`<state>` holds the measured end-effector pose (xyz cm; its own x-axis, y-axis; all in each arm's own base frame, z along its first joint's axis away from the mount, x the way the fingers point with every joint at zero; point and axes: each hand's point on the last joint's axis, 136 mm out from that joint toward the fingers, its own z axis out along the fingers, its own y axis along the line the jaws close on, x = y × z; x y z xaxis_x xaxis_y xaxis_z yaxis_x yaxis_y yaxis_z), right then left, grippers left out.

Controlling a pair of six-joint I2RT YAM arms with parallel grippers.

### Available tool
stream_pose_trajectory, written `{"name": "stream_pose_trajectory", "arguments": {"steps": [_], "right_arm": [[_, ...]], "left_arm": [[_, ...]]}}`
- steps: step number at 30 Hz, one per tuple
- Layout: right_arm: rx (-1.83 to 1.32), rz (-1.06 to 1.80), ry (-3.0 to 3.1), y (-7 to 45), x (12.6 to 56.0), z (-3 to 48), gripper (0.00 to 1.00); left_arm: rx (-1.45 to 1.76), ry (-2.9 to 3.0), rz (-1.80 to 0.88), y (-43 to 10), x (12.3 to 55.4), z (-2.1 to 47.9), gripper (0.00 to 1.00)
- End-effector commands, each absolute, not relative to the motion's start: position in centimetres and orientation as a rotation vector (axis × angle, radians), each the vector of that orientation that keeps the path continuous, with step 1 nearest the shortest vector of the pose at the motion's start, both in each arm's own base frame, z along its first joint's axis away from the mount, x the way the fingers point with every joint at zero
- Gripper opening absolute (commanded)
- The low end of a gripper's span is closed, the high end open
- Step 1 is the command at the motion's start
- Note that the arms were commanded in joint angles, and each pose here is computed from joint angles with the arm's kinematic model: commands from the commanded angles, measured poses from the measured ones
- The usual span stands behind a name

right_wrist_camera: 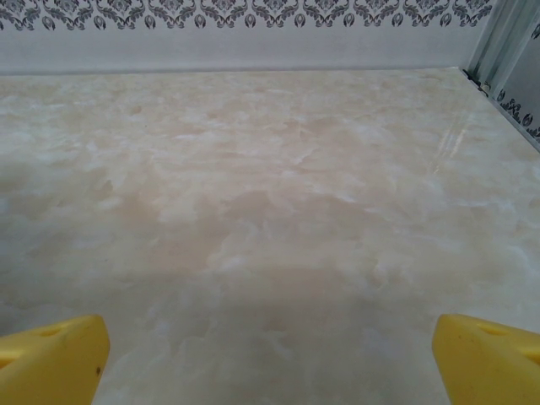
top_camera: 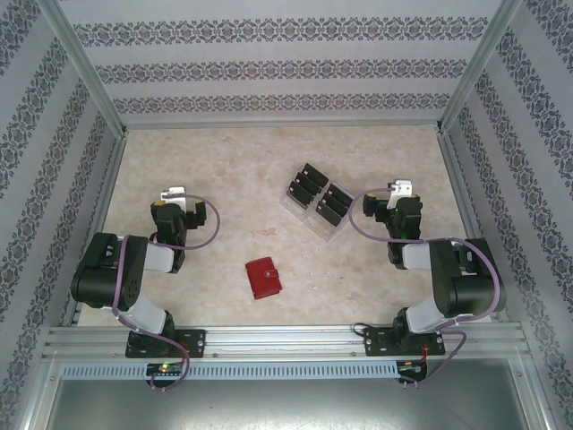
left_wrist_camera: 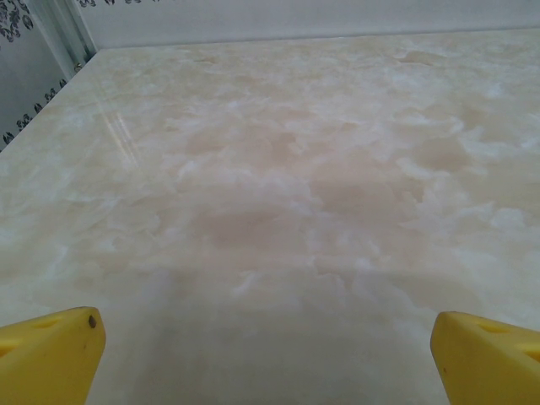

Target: Put the credit cards into the card holder

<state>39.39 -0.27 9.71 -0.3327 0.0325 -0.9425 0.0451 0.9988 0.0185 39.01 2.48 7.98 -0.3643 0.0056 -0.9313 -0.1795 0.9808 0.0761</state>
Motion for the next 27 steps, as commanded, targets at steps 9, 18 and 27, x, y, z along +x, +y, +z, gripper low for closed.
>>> {"name": "stream_pose_trajectory", "arguments": {"steps": [9, 18, 27], "right_arm": [[0.286, -0.067, 1.881, -3.2, 35.9, 16.2, 0.98], [0.597, 0.368, 1.835, -0.6, 29.4, 22.0, 0.91], [0.046, 0.403, 2.408, 15.1, 24.8, 17.0, 0.72]], "left_arm": [[-0.238, 1.819, 0.253, 4.2, 37.7, 14.5, 1.00], [-0.484, 1.964, -0.150, 0.5, 35.2, 21.1, 1.00], [-0.381, 2.463, -0.201, -6.9, 29.5, 13.8, 1.00]]}}
